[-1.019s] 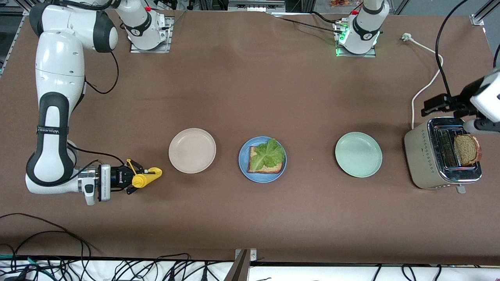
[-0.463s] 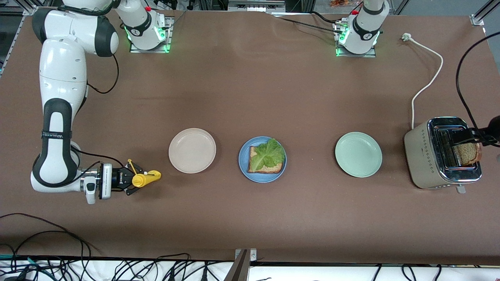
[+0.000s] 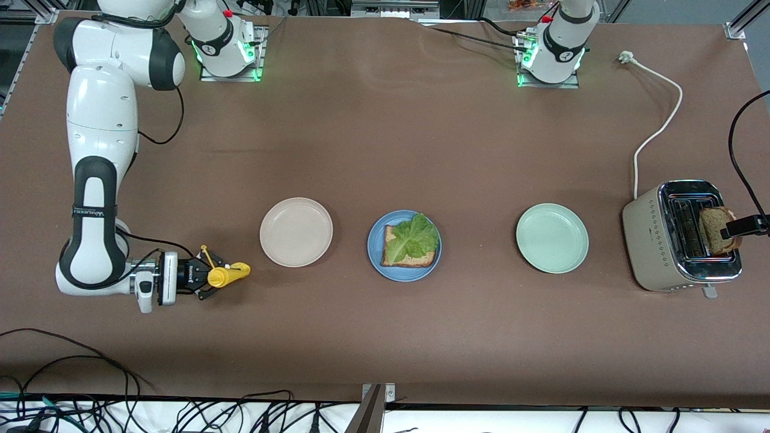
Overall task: Make sandwich in blue plate with both arms
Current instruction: 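Lower the mustard and open the right gripper while the left gripper grasps toast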
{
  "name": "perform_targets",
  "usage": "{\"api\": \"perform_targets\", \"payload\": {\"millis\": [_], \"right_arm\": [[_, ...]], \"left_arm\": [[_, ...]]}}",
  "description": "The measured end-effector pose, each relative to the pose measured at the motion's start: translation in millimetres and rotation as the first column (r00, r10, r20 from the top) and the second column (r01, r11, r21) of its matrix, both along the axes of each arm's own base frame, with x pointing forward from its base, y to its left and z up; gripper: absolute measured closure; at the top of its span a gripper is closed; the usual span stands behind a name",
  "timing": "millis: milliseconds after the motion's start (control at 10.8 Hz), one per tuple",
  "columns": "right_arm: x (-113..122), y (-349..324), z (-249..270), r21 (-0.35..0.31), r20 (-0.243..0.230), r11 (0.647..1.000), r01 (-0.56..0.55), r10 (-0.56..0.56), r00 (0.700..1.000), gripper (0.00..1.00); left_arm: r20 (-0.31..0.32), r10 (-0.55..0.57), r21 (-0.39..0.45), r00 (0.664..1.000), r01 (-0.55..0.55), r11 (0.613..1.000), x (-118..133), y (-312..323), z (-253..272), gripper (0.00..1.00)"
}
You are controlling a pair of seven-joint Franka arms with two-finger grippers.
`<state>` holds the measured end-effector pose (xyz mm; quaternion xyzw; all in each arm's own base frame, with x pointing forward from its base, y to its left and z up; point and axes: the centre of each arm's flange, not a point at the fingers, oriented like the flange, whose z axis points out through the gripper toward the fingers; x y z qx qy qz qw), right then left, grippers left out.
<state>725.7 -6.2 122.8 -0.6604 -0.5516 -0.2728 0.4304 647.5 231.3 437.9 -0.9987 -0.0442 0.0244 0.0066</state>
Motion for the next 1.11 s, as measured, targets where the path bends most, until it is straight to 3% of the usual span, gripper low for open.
{"api": "perform_targets", "payload": {"millis": [278,463,556,741,834,1019,1112], "right_arm": [[-2,2,-6,0.017,-0.009,1.000,0.014,-0.013,1.000,0.78],[-2,2,-6,0.017,-0.010,1.000,0.014,-0.014,1.000,0.54],[-2,1,-6,0.017,-0.010,1.000,0.015,-0.015,1.000,0.41],[-2,-6,-5,0.002,-0.009,1.000,0.021,-0.021,1.000,0.15],[-1,-16,-3,-0.018,-0.007,0.999,0.026,-0.026,1.000,0.01],[-4,-42,7,-0.099,-0.009,0.995,0.008,-0.009,1.000,0.00],[-5,-56,15,-0.149,-0.013,0.989,-0.009,0.007,1.000,0.00]], "left_arm": [[-0.016,0.019,-0.006,1.000,-0.020,1.000,-4,28,-25,0.02],[-0.028,0.024,-0.012,0.999,-0.024,1.000,-7,39,-35,0.07],[-0.033,0.024,-0.014,0.999,-0.024,1.000,-7,39,-38,0.14],[-0.047,0.023,-0.021,0.999,-0.024,0.999,-6,38,-47,0.36],[-0.057,0.024,-0.026,0.998,-0.025,0.999,-7,39,-54,0.37],[-0.080,0.026,-0.034,0.996,-0.029,0.999,-9,40,-64,0.44],[-0.093,0.026,-0.040,0.995,-0.030,0.999,-10,40,-67,0.58]]}}
